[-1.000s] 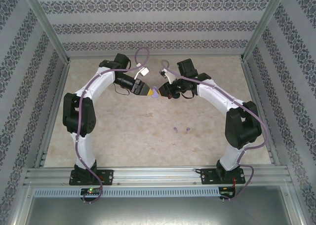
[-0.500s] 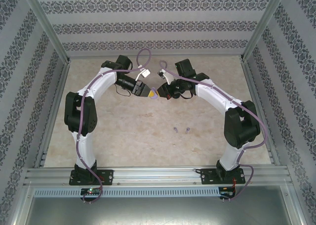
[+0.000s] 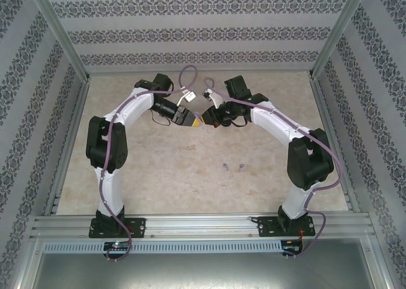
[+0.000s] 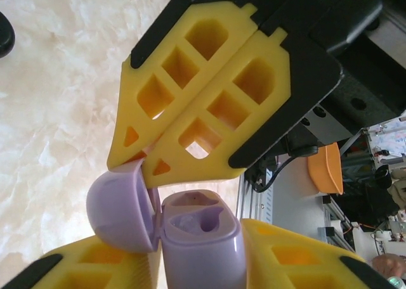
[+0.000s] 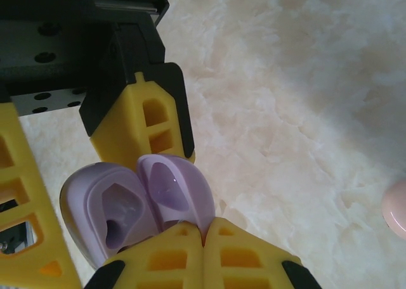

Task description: Insert the wireless bluetooth earbuds into the charging case

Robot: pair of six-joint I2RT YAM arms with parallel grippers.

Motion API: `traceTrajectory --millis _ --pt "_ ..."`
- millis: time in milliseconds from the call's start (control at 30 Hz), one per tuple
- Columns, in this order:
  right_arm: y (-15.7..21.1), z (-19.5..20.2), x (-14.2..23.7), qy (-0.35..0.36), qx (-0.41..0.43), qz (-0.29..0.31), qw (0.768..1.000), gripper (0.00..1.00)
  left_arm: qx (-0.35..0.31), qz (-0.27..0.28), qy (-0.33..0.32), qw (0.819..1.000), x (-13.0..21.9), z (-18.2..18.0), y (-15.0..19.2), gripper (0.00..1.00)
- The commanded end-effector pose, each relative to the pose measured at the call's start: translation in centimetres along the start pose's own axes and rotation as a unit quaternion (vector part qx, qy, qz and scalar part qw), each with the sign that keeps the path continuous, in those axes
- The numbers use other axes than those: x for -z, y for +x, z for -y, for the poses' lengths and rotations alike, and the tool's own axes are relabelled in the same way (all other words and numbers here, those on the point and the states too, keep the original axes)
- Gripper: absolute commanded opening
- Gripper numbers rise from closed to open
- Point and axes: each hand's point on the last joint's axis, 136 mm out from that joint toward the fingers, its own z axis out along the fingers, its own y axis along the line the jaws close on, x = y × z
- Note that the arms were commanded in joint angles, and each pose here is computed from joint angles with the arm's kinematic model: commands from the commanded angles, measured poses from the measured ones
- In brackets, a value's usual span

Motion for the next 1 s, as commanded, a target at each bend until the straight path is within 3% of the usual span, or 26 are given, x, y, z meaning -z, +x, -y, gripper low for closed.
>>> traceTrajectory --millis 0,200,300,433,600,767,967 --pt "-0.9 -0.5 -0.2 -0.008 0.015 0.008 1.0 0.0 -0.013 0.005 0.02 1.0 -0.4 0.6 -0.5 0.28" --pt "-1.3 -0.2 0.1 0.0 0.011 0.013 1.0 0.0 -0.016 0.009 0.022 1.0 -0.4 0.6 -0.7 0.08" --pt "-2.3 0.0 1.4 0.011 -0.003 0.033 0.999 0.38 -0.023 0.016 0.019 0.999 -0.2 0.6 -1.0 0.0" --pt "-2.9 0.1 4.4 0.026 -0.03 0.061 0.997 0.54 -0.033 0.051 0.002 0.998 1.3 0.2 -2.1 0.0" --pt "-1.1 -0.3 7.5 0.041 -0.068 0.077 0.994 0.62 -0.06 0.102 -0.025 0.993 3.9 0.7 -3.5 0.0" --pt "2.8 0.6 8.5 0.104 -0.134 0.053 0.984 0.64 -0.11 0.151 -0.068 0.98 5.6 2.5 -5.2 0.0" --pt "7.4 1.7 8.7 0.186 -0.197 0.009 0.963 0.64 -0.183 0.242 -0.145 0.942 8.5 5.1 -7.5 0.0"
